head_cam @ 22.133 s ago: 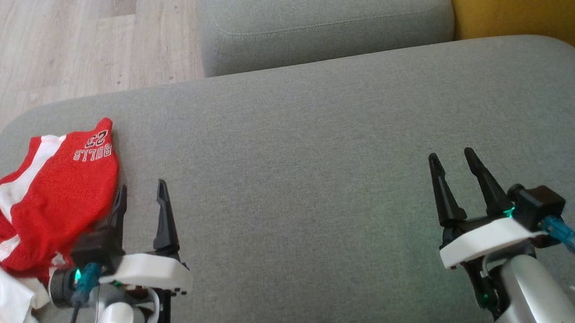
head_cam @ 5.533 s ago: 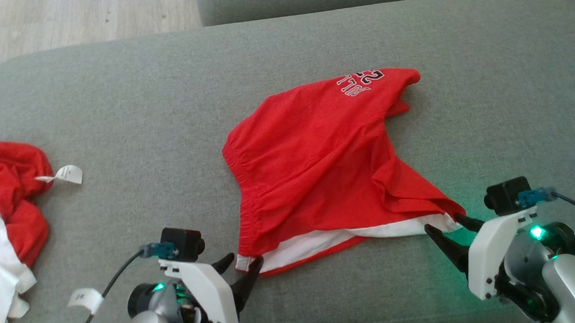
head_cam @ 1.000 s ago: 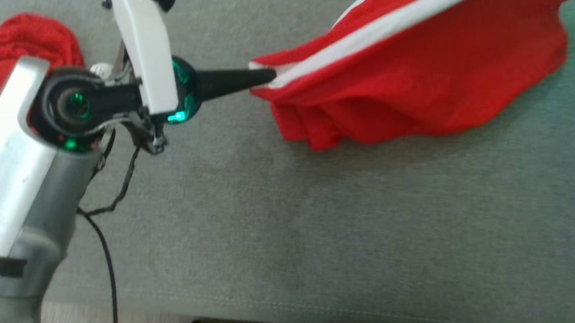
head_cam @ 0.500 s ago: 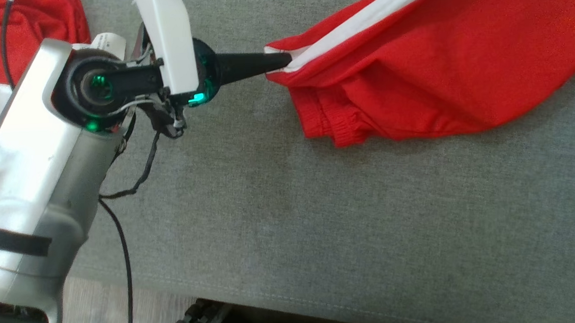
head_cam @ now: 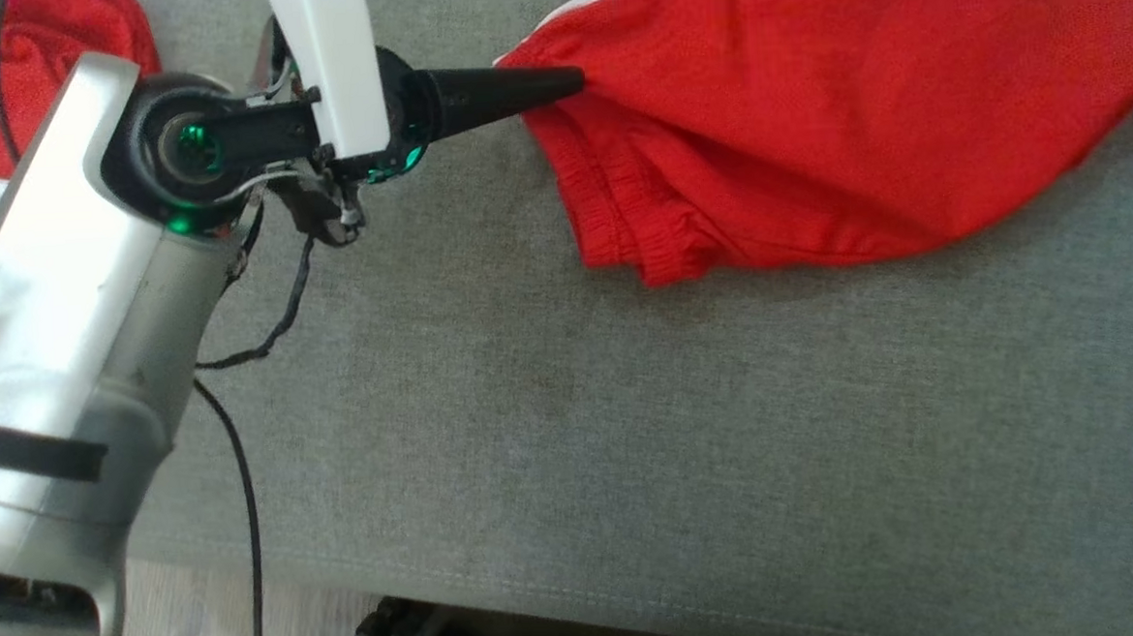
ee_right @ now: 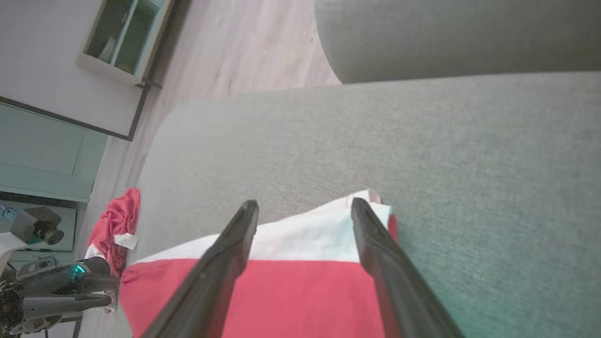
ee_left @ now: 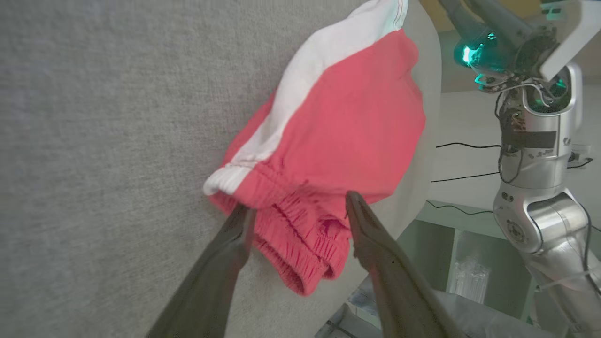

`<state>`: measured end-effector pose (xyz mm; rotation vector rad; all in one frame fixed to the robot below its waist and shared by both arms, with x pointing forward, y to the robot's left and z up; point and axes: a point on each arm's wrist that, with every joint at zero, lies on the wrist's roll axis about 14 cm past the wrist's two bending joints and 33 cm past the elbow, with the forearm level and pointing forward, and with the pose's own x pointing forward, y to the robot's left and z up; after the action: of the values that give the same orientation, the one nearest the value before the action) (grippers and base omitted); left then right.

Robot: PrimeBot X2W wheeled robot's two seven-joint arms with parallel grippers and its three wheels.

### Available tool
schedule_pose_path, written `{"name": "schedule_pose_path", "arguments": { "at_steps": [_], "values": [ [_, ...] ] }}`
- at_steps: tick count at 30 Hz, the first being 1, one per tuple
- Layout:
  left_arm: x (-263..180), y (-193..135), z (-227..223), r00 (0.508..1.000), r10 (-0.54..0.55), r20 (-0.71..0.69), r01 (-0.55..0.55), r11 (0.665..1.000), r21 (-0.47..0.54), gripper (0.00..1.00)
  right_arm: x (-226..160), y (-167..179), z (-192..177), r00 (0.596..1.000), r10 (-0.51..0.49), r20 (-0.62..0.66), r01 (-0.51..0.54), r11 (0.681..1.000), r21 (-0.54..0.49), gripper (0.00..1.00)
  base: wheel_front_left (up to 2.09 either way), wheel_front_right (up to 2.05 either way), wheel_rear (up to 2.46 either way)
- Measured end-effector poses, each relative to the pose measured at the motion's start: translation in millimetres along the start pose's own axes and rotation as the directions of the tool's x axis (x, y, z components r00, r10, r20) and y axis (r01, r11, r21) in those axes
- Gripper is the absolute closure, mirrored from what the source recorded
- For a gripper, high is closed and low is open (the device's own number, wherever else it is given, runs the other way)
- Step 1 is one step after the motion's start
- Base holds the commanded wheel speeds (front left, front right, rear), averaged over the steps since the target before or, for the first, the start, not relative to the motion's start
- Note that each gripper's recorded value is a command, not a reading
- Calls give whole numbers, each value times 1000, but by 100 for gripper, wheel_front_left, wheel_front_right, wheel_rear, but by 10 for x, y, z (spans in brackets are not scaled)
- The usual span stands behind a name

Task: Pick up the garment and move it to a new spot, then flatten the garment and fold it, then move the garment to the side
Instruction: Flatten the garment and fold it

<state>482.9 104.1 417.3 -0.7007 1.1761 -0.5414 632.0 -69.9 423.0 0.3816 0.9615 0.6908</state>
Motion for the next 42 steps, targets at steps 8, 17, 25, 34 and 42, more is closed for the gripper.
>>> {"name": "schedule_pose_path", "arguments": {
  "at_steps": [8,17,25,34,42],
  "values": [
    [-451,-82,397,958,103,267,-175,948,265,0,-315,473,293,964,55,260,-22,991,-129,0,0,0,0],
    [-979,-392,820,682,23,731,-435,816,381,0,-535,319,279,895,-28,446,119,977,-178,0,0,0,0],
    [-1232,-421,505,365,-44,930,-567,782,259,0,-288,-105,-46,917,-165,364,231,962,-146,0,0,0,0],
    [-1036,-283,-84,319,40,947,-496,858,131,0,-19,-492,-641,945,-325,46,328,929,-170,0,0,0,0],
    [-1039,-250,-271,295,84,952,-457,887,64,0,59,-290,-764,938,-298,-177,282,953,-113,0,0,0,0]
  ]
}}
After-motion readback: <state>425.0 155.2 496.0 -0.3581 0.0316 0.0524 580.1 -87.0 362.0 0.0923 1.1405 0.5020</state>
